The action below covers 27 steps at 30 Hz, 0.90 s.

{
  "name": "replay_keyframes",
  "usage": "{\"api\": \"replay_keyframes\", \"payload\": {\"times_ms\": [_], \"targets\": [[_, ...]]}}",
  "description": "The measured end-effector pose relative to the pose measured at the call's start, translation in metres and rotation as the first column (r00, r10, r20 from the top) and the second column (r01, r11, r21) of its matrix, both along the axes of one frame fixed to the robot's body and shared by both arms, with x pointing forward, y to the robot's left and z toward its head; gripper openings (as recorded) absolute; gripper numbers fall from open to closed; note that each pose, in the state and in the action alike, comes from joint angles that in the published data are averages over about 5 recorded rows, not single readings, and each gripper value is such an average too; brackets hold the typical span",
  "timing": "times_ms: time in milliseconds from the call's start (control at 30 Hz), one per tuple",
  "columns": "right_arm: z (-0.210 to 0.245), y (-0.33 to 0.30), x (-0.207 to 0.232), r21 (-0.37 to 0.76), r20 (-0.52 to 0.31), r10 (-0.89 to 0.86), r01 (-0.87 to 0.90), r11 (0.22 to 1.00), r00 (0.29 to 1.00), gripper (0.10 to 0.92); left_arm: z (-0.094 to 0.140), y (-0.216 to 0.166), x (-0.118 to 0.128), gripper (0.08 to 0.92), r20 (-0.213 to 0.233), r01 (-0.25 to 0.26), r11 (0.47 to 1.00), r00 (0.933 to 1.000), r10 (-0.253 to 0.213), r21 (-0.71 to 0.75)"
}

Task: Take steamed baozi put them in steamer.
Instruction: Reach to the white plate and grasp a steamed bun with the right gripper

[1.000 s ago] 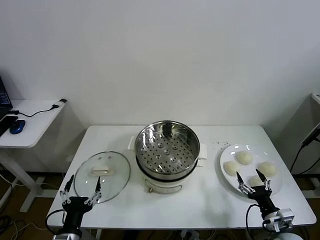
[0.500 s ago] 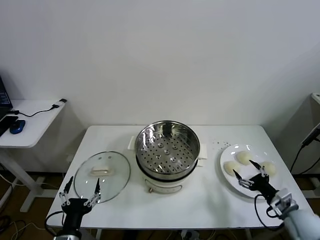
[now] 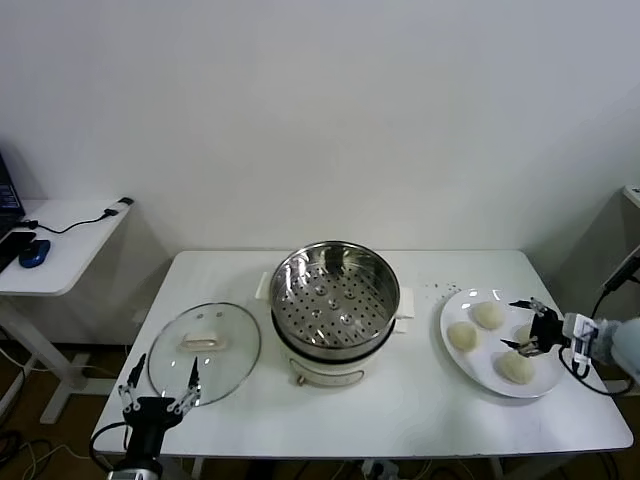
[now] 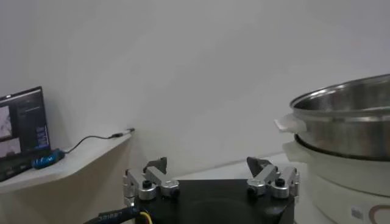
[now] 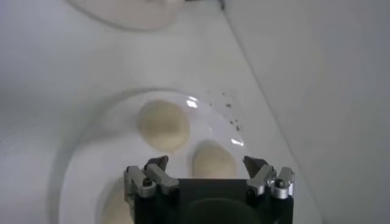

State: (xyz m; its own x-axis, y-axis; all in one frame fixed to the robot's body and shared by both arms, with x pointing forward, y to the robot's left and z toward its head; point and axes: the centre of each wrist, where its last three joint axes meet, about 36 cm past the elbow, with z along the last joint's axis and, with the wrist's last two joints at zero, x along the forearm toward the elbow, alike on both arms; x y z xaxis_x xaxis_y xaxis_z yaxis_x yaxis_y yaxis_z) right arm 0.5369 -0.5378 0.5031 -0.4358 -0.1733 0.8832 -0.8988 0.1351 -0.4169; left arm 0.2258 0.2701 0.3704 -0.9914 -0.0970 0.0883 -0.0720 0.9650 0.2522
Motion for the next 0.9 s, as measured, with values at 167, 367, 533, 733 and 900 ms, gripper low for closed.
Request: {"api": "replay_keyframes", "payload": {"times_ms": [167, 367, 533, 733, 900], "targets": [[0.004, 0.004, 0.038, -0.056, -0.076, 0.035, -0.04, 0.998, 0.997, 0.823, -0.001, 0.001, 0.003, 0.823, -0.003, -0.004, 1.0, 1.0, 0.004, 0.002], [0.005, 0.026, 0.087, -0.098, -0.143, 0.071, -0.086, 0.992, 0.987, 0.823, -0.005, 0.005, 0.002, 0.823, -0.012, -0.017, 1.0, 0.9998, 0.017, 0.007], [0.0, 0.046, 0.12, -0.13, -0.191, 0.088, -0.114, 0.985, 0.978, 0.823, -0.009, 0.007, 0.0, 0.823, -0.022, -0.025, 1.0, 0.9994, 0.025, 0.009], [-0.011, 0.063, 0.147, -0.167, -0.249, 0.086, -0.13, 0.977, 0.965, 0.823, -0.012, 0.01, -0.002, 0.823, -0.032, -0.033, 0.999, 0.9989, 0.033, 0.012], [-0.021, 0.073, 0.159, -0.185, -0.29, 0.077, -0.135, 0.973, 0.954, 0.823, -0.016, 0.012, -0.003, 0.823, -0.041, -0.038, 0.999, 0.9984, 0.038, 0.013]]}}
